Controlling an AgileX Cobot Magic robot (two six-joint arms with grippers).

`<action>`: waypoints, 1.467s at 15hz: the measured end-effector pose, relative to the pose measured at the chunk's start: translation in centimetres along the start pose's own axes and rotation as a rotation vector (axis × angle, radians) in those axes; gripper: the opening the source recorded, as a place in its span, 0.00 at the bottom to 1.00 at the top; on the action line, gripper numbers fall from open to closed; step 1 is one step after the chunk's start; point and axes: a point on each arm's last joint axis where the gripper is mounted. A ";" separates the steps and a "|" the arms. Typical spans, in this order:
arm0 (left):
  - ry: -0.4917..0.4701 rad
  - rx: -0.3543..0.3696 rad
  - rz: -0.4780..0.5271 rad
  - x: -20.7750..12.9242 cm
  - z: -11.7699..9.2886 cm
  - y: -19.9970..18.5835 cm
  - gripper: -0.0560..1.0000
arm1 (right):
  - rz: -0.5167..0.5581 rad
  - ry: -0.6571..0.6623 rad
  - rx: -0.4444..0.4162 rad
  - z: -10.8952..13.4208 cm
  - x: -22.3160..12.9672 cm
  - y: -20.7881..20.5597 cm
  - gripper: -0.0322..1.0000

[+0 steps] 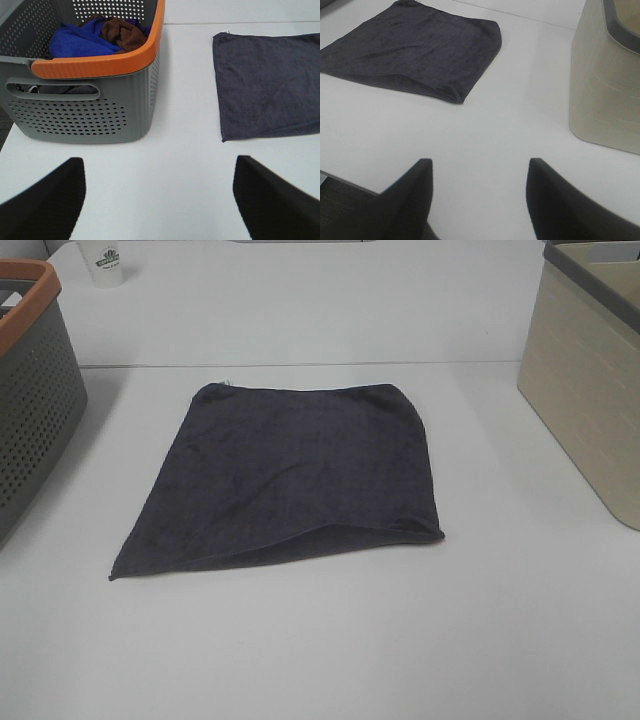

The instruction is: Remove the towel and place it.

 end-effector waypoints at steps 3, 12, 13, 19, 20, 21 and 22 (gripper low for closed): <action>0.000 0.000 0.002 0.0 0.0 0.0 0.77 | 0.000 0.000 0.001 0.0 0.0 0.0 0.58; -0.023 0.000 0.002 0.0 0.0 0.0 0.77 | 0.042 0.069 -0.121 0.1 0.1 0.1 0.58; -0.023 0.000 0.002 0.0 0.0 0.0 0.77 | 0.042 0.069 -0.121 0.1 0.1 0.1 0.58; -0.026 0.000 0.002 0.0 0.0 0.0 0.77 | 0.042 0.069 -0.121 0.1 0.1 0.1 0.58; -0.026 0.000 0.002 0.0 0.0 0.0 0.77 | 0.042 0.069 -0.121 0.1 0.1 0.1 0.58; -0.026 0.000 0.002 0.0 0.0 0.0 0.77 | 0.042 0.070 -0.122 0.1 0.1 0.1 0.58; -0.026 0.000 0.002 0.0 0.0 0.0 0.77 | 0.042 0.070 -0.122 0.1 0.1 0.1 0.58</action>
Point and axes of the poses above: a point on each arm's last joint axis where the gripper is mounted, y pointing out along that axis toward the gripper, z along the wrist's bending axis when the last joint is at zero, x = y × z, and after that the axes turned 13 degrees about -y, right-handed
